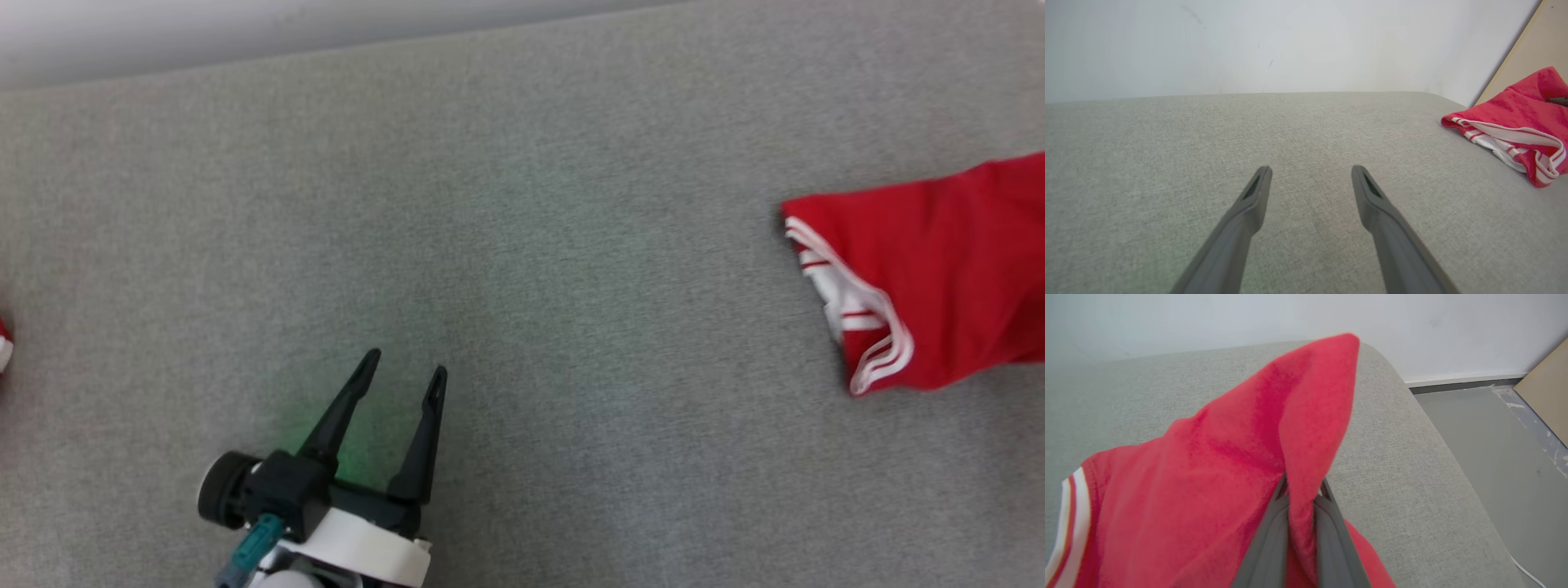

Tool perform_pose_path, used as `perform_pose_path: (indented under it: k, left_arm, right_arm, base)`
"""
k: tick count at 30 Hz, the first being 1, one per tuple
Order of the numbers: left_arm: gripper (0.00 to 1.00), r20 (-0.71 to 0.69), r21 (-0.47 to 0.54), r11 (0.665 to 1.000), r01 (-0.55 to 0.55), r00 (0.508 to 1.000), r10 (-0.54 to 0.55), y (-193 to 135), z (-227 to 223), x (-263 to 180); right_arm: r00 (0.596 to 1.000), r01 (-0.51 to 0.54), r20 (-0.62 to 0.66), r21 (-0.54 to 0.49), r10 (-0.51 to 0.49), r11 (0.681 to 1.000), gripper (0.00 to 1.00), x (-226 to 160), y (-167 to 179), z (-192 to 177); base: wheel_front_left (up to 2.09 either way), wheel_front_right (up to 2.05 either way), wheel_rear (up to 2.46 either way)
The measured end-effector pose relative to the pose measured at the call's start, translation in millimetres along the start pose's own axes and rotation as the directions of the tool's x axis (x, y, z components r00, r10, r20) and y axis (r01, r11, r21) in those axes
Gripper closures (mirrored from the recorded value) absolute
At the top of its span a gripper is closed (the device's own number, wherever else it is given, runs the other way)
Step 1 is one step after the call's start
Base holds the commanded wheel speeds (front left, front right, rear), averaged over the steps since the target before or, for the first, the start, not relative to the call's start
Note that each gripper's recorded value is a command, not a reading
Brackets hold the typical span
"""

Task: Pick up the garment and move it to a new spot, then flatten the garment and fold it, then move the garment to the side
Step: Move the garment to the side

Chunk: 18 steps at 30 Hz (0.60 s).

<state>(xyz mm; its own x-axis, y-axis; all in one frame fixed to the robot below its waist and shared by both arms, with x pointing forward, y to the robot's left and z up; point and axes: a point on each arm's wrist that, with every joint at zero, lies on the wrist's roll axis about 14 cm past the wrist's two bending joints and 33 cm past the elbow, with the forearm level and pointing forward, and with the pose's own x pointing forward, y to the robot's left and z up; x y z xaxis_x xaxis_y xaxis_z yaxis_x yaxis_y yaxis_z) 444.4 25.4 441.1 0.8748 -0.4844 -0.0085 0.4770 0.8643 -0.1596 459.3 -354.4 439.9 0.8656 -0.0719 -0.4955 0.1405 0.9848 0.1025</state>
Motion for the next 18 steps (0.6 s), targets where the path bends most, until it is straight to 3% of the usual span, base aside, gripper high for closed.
perform_pose_path:
  k: [6,11,12,13,18]
  left_arm:
    - [0.0,-0.008,0.027,0.999,0.024,1.0,-0.023,9.5,-8.3,10.2]
    - [0.0,-0.03,0.042,0.999,0.011,1.0,-0.009,21.2,-16.3,7.8]
    - [0.0,-0.031,0.042,0.999,0.005,1.0,-0.003,23.7,-16.7,7.1]
    - [0.0,-0.032,0.041,0.999,-0.001,0.999,0.002,26.0,-16.8,6.2]
    - [0.0,-0.038,0.04,0.999,-0.017,0.999,0.018,28.3,-16.1,0.3]
  right_arm:
    - [0.99,0.123,0.072,-0.057,-0.118,0.991,1.0,27.9,-38.6,34.8]
    - [0.978,0.205,0.066,-0.095,-0.199,0.974,0.97,49.5,-58.1,38.5]
    - [0.974,0.222,0.066,-0.101,-0.216,0.97,0.59,52.1,-62.1,38.7]
    - [0.969,0.241,0.075,-0.12,-0.234,0.963,0.0,53.7,-66.7,40.4]
    - [0.948,0.311,0.122,-0.17,-0.293,0.935,0.0,48.0,-81.8,51.1]
  base:
    - [0.0,0.0,0.0]
    - [0.0,0.0,0.0]
    - [0.0,0.0,0.0]
    - [0.0,0.0,0.0]
    - [0.0,0.0,0.0]
